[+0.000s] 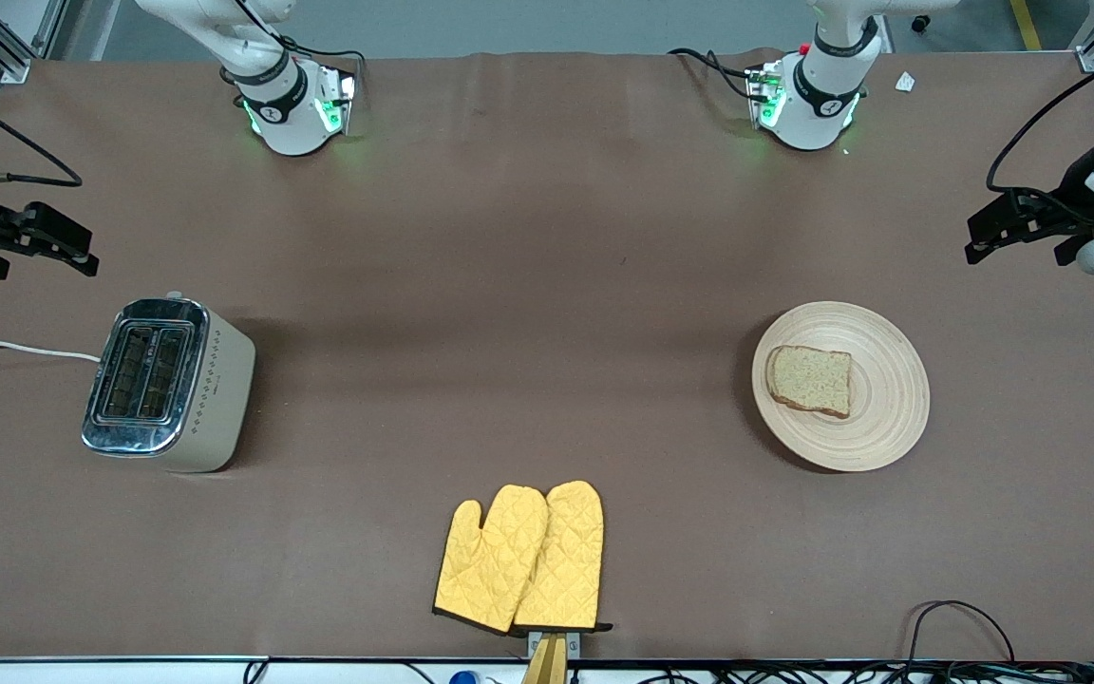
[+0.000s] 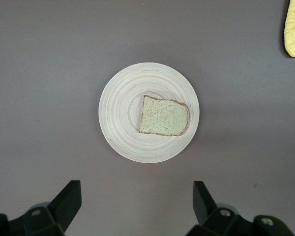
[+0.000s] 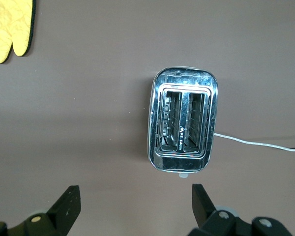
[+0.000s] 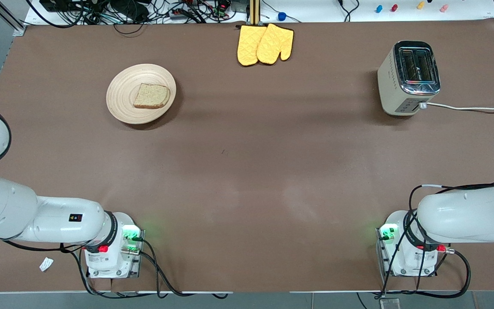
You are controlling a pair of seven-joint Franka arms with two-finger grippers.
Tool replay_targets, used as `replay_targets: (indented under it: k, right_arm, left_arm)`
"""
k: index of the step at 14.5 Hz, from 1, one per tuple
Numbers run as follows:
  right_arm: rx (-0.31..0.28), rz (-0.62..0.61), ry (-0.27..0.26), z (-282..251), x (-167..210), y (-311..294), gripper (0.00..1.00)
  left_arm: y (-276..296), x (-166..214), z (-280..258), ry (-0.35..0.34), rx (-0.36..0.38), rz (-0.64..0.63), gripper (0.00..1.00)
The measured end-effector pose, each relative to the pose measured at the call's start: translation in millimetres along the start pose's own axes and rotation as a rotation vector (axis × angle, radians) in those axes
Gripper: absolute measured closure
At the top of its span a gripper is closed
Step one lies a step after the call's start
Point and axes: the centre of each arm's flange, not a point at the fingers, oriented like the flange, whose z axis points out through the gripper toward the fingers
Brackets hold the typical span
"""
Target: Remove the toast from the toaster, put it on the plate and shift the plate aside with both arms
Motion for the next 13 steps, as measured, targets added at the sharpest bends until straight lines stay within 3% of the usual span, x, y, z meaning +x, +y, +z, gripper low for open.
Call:
replay_targets:
  k: [13]
  right_arm:
    - [0.0,0.001,0.0,0.0,0.0,0.3,0.0]
  left_arm:
    - [-2.2,1.9,-0.1,0.011,0.007,-0.003,0.0]
